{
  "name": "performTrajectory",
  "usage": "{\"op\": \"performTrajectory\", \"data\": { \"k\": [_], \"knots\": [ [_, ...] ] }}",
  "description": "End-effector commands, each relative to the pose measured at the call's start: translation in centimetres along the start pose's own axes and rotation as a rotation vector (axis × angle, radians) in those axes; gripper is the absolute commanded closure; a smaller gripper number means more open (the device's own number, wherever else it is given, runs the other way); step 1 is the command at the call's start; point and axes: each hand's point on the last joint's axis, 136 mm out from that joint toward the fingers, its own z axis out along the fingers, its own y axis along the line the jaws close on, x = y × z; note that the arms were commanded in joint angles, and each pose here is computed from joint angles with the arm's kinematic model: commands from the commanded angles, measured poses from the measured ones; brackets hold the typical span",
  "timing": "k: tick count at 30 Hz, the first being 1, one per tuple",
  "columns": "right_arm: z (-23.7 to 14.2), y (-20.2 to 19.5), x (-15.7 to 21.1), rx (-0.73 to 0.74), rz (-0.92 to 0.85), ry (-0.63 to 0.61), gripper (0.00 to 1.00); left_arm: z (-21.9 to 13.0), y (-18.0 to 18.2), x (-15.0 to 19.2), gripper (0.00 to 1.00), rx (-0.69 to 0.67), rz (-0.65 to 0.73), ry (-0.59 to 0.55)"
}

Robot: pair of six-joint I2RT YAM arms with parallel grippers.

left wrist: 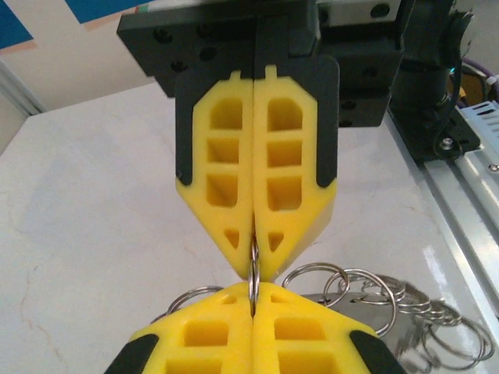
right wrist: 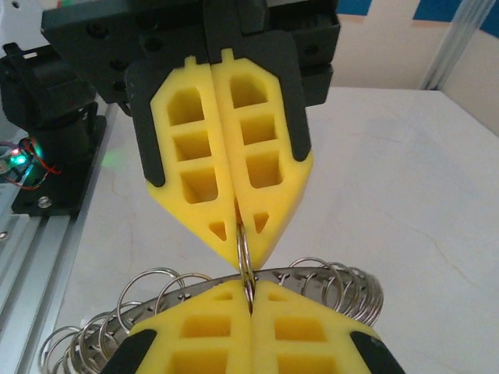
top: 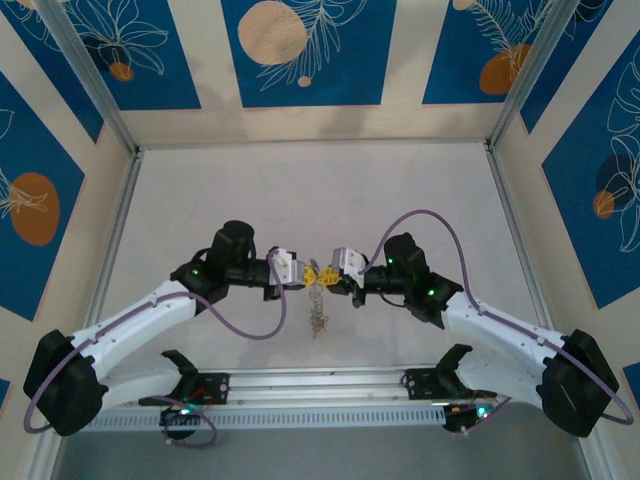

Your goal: Put the keys on the keyring

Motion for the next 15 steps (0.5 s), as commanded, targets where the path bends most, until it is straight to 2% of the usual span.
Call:
{"op": "performTrajectory", "data": {
  "k": [1,11,13,15],
  "knots": [
    [-1.0,0.0,-2.2,0.016,-0.072,-0.071,1.00,0.1,0.3,2.9,1.00,-0.032,-0.018,0.121],
    [-0.7,-0.1,-1.9,0.006,-0.060,-0.055,0.99,0.5,0.3,2.5,1.00,-0.012,-0.011,0.095],
    [-0.5,-0.2,-1.1,0.014,-0.051,-0.041,0.79,0.5,0.2,1.9,1.00,-0.005,-0.005,0.067],
    [-0.6,-0.2,-0.7,0.018,-0.045,-0.036,0.70,0.4,0.2,1.2,1.00,0.000,0.000,0.039]
  ]
}}
